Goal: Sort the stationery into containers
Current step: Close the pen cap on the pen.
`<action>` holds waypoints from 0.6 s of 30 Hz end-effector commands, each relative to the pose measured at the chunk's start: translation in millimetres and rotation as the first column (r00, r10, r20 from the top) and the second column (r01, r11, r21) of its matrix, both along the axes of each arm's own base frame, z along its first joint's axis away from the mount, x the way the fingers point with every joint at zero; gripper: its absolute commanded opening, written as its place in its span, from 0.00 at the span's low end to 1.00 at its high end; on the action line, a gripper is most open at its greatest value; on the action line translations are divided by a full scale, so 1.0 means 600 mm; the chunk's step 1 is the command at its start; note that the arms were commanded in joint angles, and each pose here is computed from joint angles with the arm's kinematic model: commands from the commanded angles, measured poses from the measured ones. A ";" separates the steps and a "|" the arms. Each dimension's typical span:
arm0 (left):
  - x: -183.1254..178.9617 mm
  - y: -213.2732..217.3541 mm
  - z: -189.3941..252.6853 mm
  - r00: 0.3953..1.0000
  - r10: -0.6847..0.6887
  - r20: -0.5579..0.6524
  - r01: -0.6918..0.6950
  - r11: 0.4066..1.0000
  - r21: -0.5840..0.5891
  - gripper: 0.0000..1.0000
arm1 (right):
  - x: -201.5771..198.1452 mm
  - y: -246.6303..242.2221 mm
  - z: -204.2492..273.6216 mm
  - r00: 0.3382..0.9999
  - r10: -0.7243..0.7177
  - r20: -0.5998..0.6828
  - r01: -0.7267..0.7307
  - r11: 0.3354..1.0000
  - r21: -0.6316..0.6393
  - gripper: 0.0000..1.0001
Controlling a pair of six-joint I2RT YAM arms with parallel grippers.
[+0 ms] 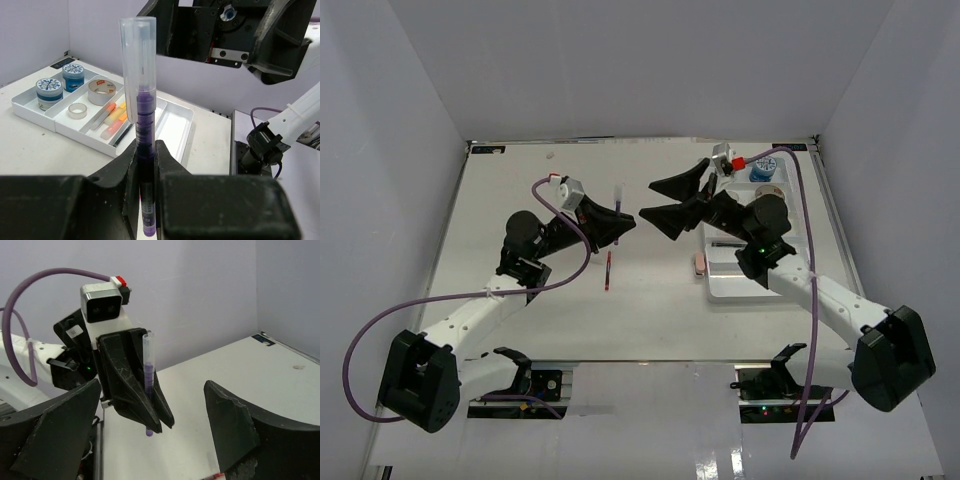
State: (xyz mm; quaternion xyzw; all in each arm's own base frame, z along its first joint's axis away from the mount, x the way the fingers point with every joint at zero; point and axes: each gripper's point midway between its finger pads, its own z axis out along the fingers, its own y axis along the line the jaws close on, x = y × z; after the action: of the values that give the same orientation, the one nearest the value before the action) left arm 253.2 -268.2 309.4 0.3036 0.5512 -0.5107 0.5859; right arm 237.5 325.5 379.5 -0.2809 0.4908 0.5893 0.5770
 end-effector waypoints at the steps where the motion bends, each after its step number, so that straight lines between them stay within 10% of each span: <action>1: -0.003 -0.004 0.014 0.999 -0.027 0.037 0.025 0.999 0.044 0.00 | 0.015 -0.027 -0.031 0.995 -0.096 -0.015 0.093 0.988 -0.125 0.90; 18: -0.015 -0.008 -0.038 0.993 -0.112 0.025 0.105 0.973 0.204 0.00 | 0.048 -0.022 0.042 0.983 -0.175 0.061 0.185 0.960 -0.211 0.98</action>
State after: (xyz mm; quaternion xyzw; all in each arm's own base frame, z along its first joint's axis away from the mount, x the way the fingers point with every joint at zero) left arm 247.0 -272.4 281.1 0.3797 0.5851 -0.4808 0.5313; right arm 268.4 307.8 380.4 -0.3029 0.5826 0.4705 0.5895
